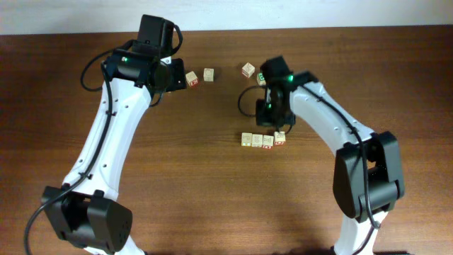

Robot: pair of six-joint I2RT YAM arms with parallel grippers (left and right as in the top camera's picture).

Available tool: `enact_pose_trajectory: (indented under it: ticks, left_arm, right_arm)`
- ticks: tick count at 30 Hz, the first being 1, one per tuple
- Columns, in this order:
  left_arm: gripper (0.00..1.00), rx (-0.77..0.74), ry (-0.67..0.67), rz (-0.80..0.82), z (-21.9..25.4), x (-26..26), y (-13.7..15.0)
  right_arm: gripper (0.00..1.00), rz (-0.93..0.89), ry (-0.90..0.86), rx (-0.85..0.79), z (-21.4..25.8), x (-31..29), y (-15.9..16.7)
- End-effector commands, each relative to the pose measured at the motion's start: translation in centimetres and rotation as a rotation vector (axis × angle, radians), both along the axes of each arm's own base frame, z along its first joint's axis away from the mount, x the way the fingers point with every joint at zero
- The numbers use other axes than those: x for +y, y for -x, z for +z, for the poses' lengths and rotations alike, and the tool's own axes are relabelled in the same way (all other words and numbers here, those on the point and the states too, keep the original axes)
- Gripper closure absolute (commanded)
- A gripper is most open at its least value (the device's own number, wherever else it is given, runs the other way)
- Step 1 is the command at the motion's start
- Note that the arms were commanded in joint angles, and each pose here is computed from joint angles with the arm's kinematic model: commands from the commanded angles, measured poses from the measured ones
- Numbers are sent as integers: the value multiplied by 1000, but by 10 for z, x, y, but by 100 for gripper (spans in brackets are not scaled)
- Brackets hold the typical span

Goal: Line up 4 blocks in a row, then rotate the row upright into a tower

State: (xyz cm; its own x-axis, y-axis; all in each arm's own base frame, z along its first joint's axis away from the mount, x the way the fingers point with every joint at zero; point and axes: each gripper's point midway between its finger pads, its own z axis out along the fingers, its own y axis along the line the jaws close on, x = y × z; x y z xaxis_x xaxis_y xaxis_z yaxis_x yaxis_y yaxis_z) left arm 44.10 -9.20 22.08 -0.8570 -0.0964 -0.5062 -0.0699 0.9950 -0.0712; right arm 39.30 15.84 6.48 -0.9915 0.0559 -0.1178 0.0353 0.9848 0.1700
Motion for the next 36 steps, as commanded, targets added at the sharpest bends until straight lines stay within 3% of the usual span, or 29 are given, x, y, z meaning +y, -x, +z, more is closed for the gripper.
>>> enact_pose_trajectory:
  ticks: [1,8,16,22,25,27,30,36]
  left_arm:
    - [100,2,-25,0,-3,2,-1]
    - [100,33,-33,-14,-20,-6,-6]
    - [100,56,-39,-16,-31,-7,-8]
    - [100,54,-38,-16,-31,-7,-8]
    - [100,56,-39,-16,-31,-7,-8]
    - [100,56,-39,-16,-31,-7,-8]
    - [100,66,-42,-16,-32,-7,-6]
    - [100,64,-41,-16,-32,-7,-6]
  right_arm:
    - [94,-70,29,-96,41,-25,-27]
    - [95,-81,80,52,-40,-43,7]
    - [95,-76,61,108,-48,-41,22]
    - [96,-64,-42,103,-41,-23,17]
    - [96,-84,-63,7,-3,-27,-9]
    - [96,-136,-72,-44,46,-48,-22]
    - [96,-199,-46,54,52,-78,4]
    - [96,-182,-5,211,-29,-85,56]
